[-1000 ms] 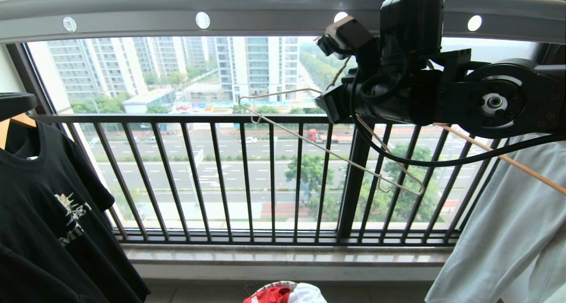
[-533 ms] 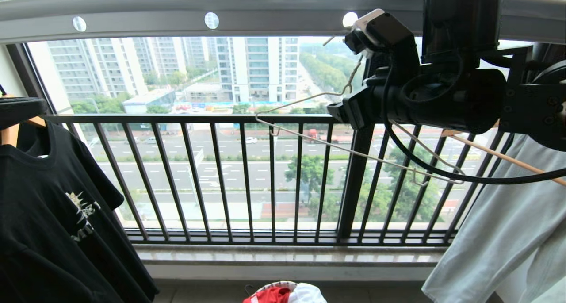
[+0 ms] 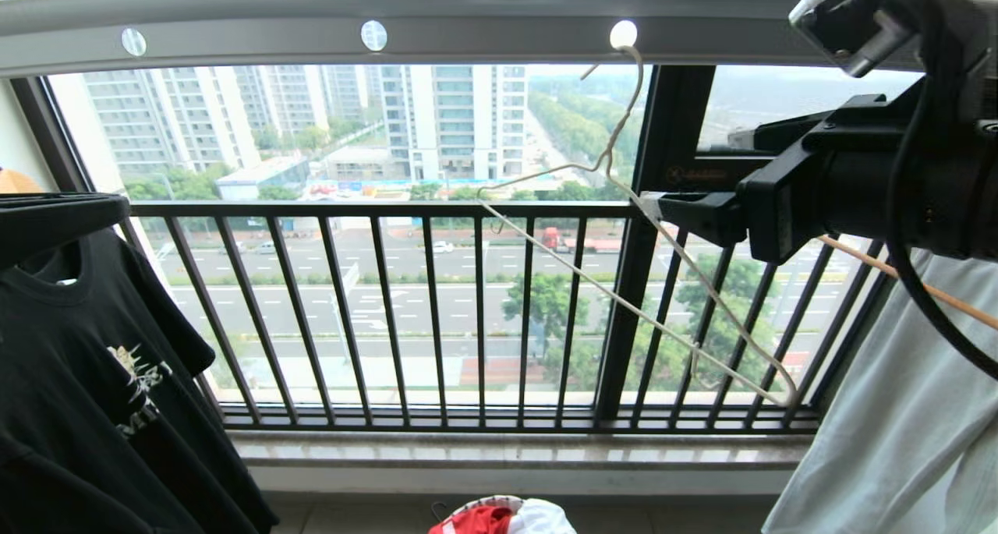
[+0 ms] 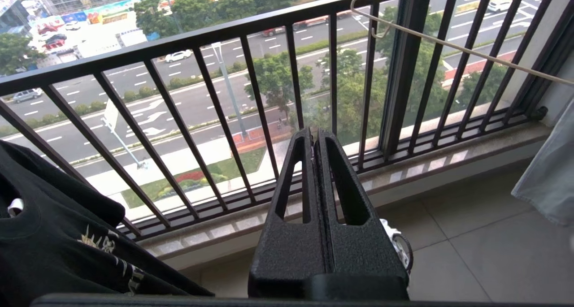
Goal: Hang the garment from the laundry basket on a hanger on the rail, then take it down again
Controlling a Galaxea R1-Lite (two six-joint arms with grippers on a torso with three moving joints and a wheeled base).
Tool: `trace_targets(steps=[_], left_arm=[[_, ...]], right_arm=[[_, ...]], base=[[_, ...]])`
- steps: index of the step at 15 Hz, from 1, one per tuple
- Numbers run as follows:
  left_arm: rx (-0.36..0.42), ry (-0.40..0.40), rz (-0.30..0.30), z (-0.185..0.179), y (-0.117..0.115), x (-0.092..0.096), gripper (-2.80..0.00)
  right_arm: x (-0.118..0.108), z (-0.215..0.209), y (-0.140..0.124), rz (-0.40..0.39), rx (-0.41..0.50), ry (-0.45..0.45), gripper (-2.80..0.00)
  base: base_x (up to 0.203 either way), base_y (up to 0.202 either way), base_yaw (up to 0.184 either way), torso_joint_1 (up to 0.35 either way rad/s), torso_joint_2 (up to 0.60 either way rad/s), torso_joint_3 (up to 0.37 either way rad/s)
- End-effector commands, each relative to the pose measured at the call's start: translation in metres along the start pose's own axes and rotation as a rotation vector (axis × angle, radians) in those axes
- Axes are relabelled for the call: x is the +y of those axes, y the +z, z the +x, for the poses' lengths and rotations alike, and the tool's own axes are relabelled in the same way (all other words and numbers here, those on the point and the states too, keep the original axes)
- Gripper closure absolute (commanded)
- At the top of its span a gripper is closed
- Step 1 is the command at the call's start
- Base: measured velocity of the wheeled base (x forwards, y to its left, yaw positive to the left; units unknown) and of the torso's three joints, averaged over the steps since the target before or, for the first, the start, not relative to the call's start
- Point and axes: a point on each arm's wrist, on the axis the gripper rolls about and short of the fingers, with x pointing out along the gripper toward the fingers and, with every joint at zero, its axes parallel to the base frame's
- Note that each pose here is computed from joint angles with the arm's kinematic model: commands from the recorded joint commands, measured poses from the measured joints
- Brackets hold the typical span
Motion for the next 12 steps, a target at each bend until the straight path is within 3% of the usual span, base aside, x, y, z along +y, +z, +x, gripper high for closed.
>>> trace_targets(steps=[1, 3, 6, 9, 11, 12], left_arm=[[0.006, -0.021, 0.005, -0.001, -0.002, -0.002, 0.0], [0.005, -0.027, 0.007, -0.002, -0.003, -0.002, 0.0], [-0.07, -0.068, -0.005, -0.027, 0.001, 0.003, 0.0], [-0.125, -0.063, 0.009, -0.051, -0.005, 0.011, 0.0], [-0.163, -0.021, 0.012, -0.062, -0.003, 0.017, 0.0], [-0.171, 0.047, 0.012, -0.065, -0.001, 0.019, 0.0]], right_arm=[[-0.011, -0.054, 0.002, 0.011, -0.089, -0.008, 0.0], [-0.011, -0.074, -0.009, 0.011, -0.094, -0.004, 0.0], [-0.016, -0.099, -0.016, 0.022, -0.118, -0.054, 0.0], [-0.031, -0.14, -0.03, 0.038, -0.146, -0.208, 0.0], [-0.031, -0.181, -0.045, 0.054, -0.199, -0.291, 0.0], [-0.028, -0.2, -0.055, 0.061, -0.225, -0.329, 0.0]], base=[[0.0, 0.0, 0.0, 0.0, 0.0, 0.0], [0.0, 0.0, 0.0, 0.0, 0.0, 0.0], [0.0, 0.0, 0.0, 0.0, 0.0, 0.0], [0.0, 0.0, 0.0, 0.0, 0.0, 0.0], [0.0, 0.0, 0.0, 0.0, 0.0, 0.0], [0.0, 0.0, 0.0, 0.0, 0.0, 0.0]])
